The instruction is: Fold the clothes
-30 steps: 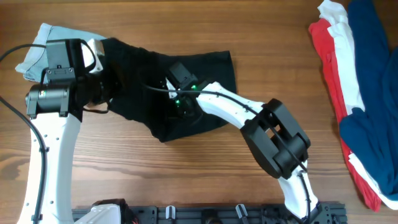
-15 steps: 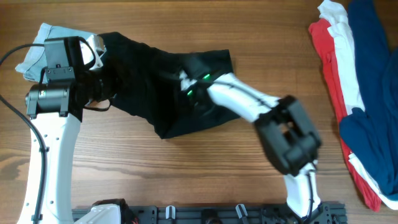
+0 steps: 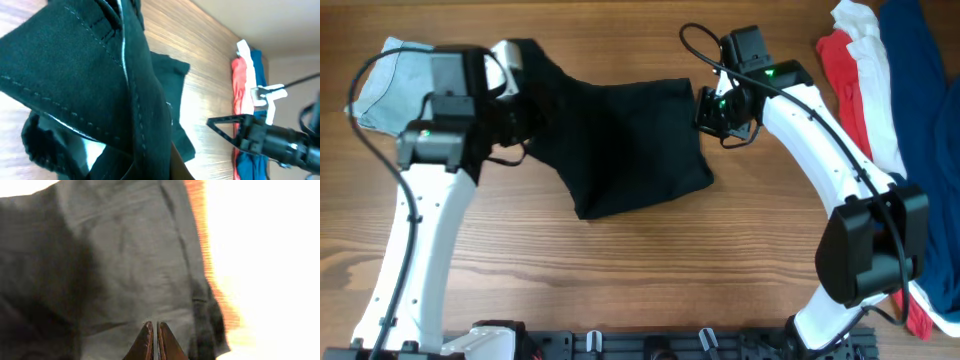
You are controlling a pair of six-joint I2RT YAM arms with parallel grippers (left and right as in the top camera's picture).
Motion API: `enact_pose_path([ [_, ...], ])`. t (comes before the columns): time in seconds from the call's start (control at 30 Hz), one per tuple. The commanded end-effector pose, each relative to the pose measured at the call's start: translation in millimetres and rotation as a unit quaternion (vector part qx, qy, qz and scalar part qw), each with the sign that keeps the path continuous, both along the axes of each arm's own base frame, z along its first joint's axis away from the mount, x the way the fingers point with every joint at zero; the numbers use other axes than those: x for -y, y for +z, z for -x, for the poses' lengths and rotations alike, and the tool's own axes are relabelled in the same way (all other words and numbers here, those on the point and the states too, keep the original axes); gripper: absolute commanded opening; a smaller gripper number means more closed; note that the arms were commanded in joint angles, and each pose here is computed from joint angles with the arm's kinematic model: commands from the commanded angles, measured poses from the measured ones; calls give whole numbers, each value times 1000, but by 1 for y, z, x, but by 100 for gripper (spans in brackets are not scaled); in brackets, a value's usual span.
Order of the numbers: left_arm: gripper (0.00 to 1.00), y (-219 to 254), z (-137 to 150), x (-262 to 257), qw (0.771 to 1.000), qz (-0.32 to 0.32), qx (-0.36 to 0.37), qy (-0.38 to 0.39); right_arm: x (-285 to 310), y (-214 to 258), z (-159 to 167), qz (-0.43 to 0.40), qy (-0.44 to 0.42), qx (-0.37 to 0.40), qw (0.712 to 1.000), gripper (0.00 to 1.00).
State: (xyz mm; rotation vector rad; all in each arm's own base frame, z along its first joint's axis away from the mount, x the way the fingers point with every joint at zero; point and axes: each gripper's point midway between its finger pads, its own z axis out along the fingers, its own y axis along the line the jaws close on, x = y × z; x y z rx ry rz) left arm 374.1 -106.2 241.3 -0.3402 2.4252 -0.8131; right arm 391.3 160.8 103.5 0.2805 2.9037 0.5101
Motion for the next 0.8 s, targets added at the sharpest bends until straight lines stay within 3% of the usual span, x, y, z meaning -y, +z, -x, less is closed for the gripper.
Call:
enact_pose_path([
  [0.0, 4, 7, -6, 27, 1000, -4, 20, -23, 10, -35, 11, 38, 7, -36, 999, 4],
  [0.4, 4, -20, -4, 103, 994, -10, 18, -111, 32, -114, 42, 95, -9, -118, 988, 5],
  [0.77, 8, -31, 2, 132, 990, -30, 24, -134, 33, -124, 48, 99, -7, -132, 986, 5],
])
